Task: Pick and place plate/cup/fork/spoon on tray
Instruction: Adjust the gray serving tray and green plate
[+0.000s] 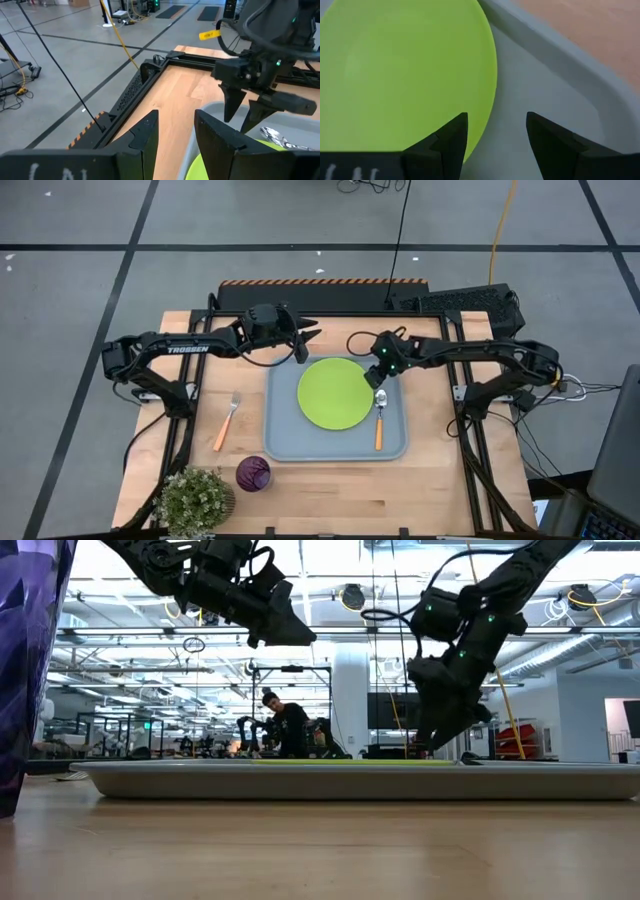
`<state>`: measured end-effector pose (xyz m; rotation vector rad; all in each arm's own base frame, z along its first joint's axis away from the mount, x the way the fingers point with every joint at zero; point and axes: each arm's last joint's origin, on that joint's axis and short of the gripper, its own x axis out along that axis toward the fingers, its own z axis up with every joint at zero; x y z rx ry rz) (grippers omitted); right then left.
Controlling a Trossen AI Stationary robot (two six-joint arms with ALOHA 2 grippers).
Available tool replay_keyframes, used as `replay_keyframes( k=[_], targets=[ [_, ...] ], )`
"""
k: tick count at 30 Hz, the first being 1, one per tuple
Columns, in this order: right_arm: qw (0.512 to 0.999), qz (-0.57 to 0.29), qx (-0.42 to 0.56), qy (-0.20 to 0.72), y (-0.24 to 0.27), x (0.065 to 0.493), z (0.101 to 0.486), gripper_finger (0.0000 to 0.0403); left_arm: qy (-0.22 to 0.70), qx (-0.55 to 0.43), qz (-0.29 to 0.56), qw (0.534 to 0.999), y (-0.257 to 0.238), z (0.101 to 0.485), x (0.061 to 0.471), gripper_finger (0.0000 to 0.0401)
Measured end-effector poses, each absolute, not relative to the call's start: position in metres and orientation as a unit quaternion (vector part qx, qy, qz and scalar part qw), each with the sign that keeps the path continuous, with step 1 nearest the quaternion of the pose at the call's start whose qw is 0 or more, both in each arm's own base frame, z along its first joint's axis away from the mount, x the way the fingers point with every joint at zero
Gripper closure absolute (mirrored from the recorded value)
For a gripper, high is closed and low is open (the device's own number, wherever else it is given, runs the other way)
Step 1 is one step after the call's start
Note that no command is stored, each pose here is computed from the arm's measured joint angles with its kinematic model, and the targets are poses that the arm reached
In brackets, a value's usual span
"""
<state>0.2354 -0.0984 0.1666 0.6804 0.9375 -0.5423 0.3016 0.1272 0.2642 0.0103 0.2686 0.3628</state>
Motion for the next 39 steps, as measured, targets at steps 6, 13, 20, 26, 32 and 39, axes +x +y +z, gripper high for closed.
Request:
replay_keyframes(
  k=[6, 13, 20, 26, 32, 39],
  targets=[
    [0.788, -0.253, 0.314, 0.465, -0.1, 0.239, 0.151, 0.0209, 0.133, 0.005, 0.18, 0.975, 0.127, 0.264, 0.302, 0.0272],
    [0.794, -0.25, 0.318, 0.454, -0.101, 0.243, 0.15, 0.0209, 0.134, 0.008, 0.179, 0.975, 0.127, 0.264, 0.302, 0.0272],
    [0.803, -0.23, 0.328, 0.442, -0.093, 0.249, 0.152, 0.0209, 0.134, 0.008, 0.179, 0.975, 0.127, 0.264, 0.302, 0.0272],
    [0.799, -0.234, 0.321, 0.451, -0.089, 0.249, 0.151, 0.0209, 0.134, 0.007, 0.179, 0.975, 0.127, 0.264, 0.302, 0.0272],
    [0.798, -0.237, 0.32, 0.452, -0.088, 0.249, 0.151, 0.0213, 0.134, 0.004, 0.18, 0.975, 0.127, 0.264, 0.302, 0.0272],
    [0.8, -0.233, 0.318, 0.453, -0.085, 0.25, 0.151, 0.025, 0.134, 0.004, 0.18, 0.975, 0.127, 0.264, 0.302, 0.0272]
  ],
)
